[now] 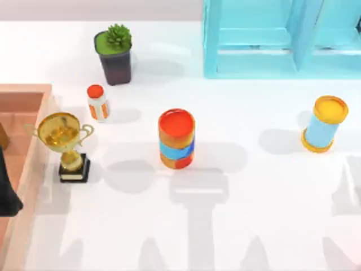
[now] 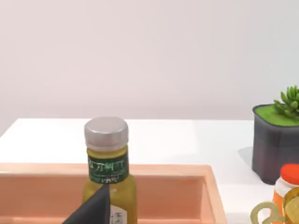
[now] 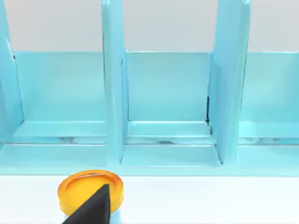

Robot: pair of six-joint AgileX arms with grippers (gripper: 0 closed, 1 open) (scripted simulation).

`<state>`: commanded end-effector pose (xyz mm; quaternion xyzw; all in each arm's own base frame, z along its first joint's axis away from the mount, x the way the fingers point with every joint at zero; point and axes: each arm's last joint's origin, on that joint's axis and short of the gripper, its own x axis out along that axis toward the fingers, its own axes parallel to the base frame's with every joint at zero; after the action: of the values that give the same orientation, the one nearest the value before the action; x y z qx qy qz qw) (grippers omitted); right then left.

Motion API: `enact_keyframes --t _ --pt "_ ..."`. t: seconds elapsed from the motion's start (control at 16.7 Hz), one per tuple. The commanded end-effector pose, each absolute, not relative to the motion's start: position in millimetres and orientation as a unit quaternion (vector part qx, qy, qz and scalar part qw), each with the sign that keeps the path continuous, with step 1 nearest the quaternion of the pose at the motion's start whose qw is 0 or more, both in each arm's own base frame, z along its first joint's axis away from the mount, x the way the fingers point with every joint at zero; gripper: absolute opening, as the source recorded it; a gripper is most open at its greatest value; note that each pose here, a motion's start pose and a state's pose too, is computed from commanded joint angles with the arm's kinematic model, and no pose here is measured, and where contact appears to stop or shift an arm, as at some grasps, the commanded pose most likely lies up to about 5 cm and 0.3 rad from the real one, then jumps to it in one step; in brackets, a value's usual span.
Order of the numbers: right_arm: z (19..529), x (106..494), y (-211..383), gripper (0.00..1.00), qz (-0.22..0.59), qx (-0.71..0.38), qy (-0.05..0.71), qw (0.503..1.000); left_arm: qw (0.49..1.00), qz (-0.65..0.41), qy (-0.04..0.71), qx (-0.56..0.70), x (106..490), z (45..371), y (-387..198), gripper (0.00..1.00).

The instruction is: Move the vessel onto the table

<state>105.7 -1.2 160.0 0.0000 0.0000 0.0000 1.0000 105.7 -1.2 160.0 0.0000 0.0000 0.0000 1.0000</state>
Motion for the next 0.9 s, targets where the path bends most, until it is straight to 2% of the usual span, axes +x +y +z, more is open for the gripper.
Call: enact_keyframes --t 0.18,0.36,0.66,0.9 --pt "160.0 105.7 -1.2 1.00 0.000 0.000 0.000 1.000 1.000 0.002 0.006 0.001 105.8 161.2 -0.8 1.00" --pt "160.0 105.7 -1.2 1.00 0.000 0.000 0.000 1.000 0.998 0.014 0.054 0.011 107.5 172.0 1.7 1.00" --pt "160.0 105.7 -1.2 1.00 0.000 0.000 0.000 1.000 0.974 0.037 0.223 0.035 121.5 203.1 10.7 1.00" --pt "160.0 105.7 -1.2 1.00 0.000 0.000 0.000 1.000 0.919 0.042 0.389 0.044 145.7 225.3 22.7 1.00"
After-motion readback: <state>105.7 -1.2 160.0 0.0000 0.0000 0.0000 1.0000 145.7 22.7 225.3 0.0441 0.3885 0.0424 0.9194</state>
